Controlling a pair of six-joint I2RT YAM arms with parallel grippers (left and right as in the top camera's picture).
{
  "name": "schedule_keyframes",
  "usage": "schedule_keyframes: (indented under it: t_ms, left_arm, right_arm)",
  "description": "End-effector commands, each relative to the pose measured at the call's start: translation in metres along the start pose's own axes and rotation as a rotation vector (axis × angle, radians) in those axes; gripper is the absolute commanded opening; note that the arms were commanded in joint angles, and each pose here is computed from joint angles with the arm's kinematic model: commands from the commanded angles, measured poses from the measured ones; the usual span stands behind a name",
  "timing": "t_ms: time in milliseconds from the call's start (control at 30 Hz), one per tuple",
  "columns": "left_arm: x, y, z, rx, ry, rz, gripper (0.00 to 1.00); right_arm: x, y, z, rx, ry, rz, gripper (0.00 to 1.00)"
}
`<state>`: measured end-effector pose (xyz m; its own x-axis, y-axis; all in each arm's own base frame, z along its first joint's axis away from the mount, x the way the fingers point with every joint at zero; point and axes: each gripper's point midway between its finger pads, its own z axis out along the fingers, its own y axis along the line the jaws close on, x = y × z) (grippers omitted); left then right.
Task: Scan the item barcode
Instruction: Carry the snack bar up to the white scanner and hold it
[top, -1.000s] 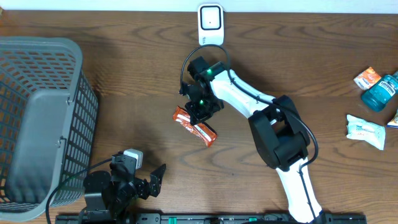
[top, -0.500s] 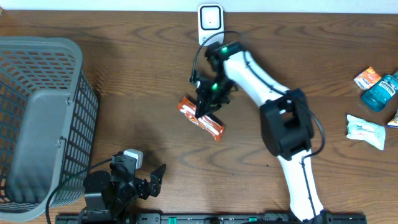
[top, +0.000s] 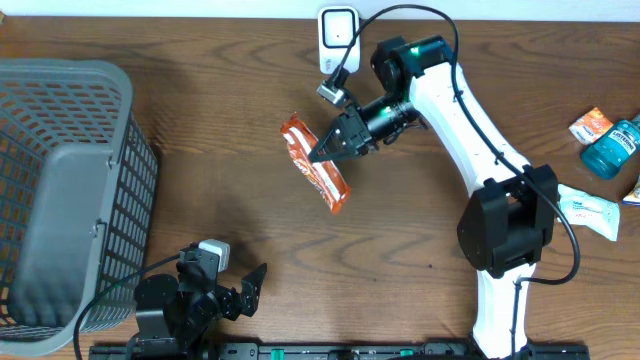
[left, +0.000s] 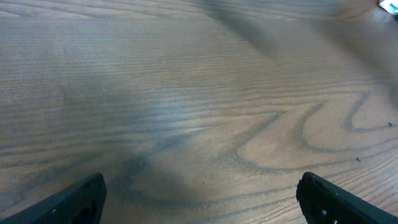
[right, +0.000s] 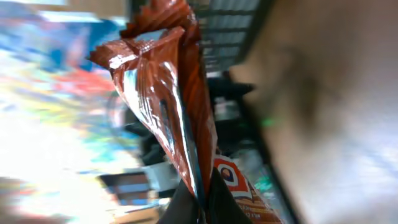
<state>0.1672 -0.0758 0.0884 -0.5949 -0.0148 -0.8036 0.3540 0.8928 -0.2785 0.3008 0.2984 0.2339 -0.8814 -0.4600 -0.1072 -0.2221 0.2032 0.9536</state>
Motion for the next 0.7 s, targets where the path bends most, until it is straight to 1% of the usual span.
schedule_keyframes:
  t_ms: [0,233,267,367,433,467,533,600,667]
  left_arm:
    - [-0.001,0.0,-0.001,-0.001,-0.003,-0.003,0.98]
    - [-0.001,0.0,-0.001,0.0,-0.003,-0.003,0.98]
    - [-0.001,0.0,-0.001,-0.001,-0.003,-0.002,0.98]
    - [-0.001,0.0,-0.001,0.0,-0.003,-0.003,0.98]
    - [-0.001,0.0,-0.001,-0.001,-0.003,-0.003,0.98]
    - [-0.001,0.0,-0.001,-0.001,-0.002,-0.003,0.98]
    - [-0.001,0.0,-0.001,-0.001,-0.003,-0.003,0.98]
    - [-0.001,0.0,-0.001,0.0,-0.003,-0.003,0.98]
    - [-0.001,0.0,-0.001,-0.001,-0.003,-0.002,0.98]
  right_arm:
    - [-0.006,0.039,-0.006,-0.185,-0.074,-0.08,0.01]
    - [-0.007,0.043,-0.007,-0.204,-0.084,-0.083,0.01]
    - [-0.007,0.043,-0.007,-0.201,-0.085,-0.1,0.01]
    - [-0.014,0.036,-0.007,-0.171,-0.099,-0.263,0.02]
    - [-0.025,0.02,-0.005,-0.081,-0.097,-0.39,0.02]
    - [-0.035,0.005,-0.004,0.003,-0.093,-0.407,0.02]
    - [-0.053,-0.018,-0.004,0.151,-0.105,-0.387,0.02]
    - [-0.074,-0.042,-0.007,0.322,-0.151,-0.344,0.01]
    - [-0.092,-0.056,-0.011,0.449,-0.196,-0.363,0.01]
